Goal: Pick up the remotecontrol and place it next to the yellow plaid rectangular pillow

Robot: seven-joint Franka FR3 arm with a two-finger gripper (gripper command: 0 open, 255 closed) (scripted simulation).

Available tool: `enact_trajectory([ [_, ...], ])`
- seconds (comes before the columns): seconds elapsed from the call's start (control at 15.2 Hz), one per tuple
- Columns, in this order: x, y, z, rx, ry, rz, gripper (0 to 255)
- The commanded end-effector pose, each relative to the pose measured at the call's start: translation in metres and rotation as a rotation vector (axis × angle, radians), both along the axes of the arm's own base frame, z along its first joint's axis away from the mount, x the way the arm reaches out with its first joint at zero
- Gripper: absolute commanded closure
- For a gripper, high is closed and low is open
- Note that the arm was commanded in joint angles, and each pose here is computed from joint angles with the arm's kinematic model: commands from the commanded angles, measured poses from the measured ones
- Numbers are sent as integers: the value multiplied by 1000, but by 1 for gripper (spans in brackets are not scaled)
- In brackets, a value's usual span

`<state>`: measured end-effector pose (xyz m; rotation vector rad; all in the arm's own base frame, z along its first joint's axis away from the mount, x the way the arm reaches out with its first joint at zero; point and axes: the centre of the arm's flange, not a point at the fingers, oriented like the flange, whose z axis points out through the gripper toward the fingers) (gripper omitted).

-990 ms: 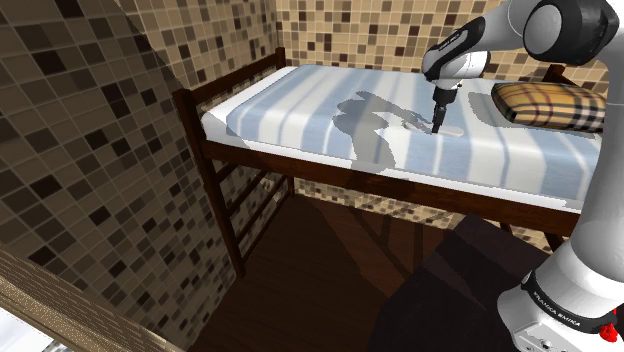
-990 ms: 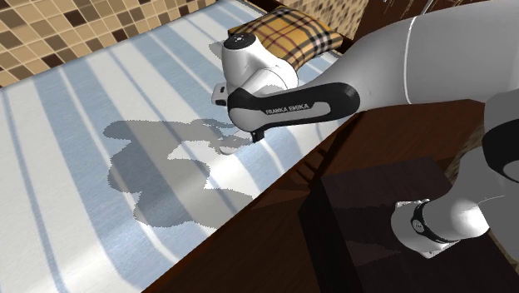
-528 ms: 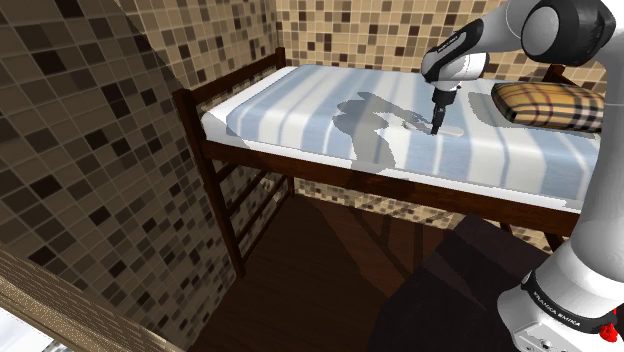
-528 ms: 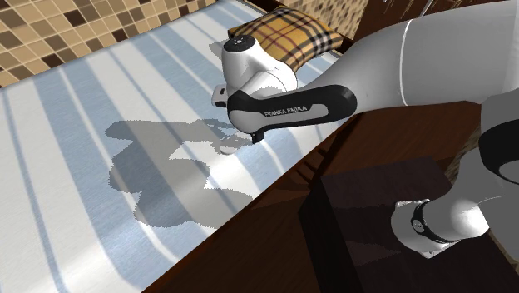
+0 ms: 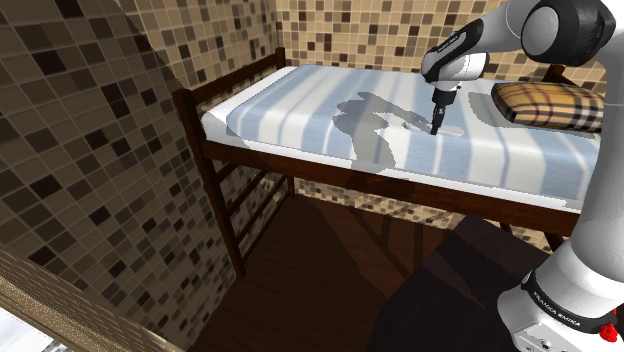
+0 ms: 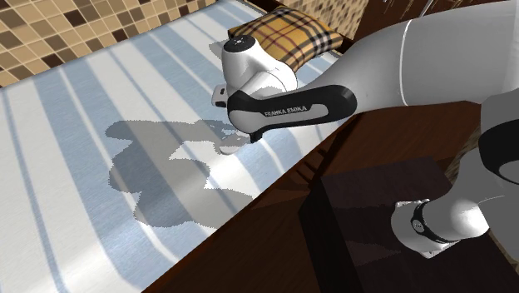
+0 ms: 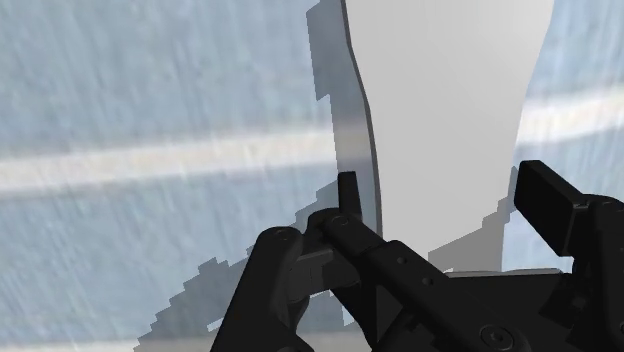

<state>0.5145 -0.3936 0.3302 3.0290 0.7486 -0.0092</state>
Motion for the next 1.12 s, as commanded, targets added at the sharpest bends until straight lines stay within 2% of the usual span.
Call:
enact_trajectory([
  [0.0, 0, 0, 0, 0, 0, 0, 255],
  [0.13, 0, 0, 0, 0, 0, 0, 255],
  [1.06, 0, 0, 74, 0, 0, 0, 255],
])
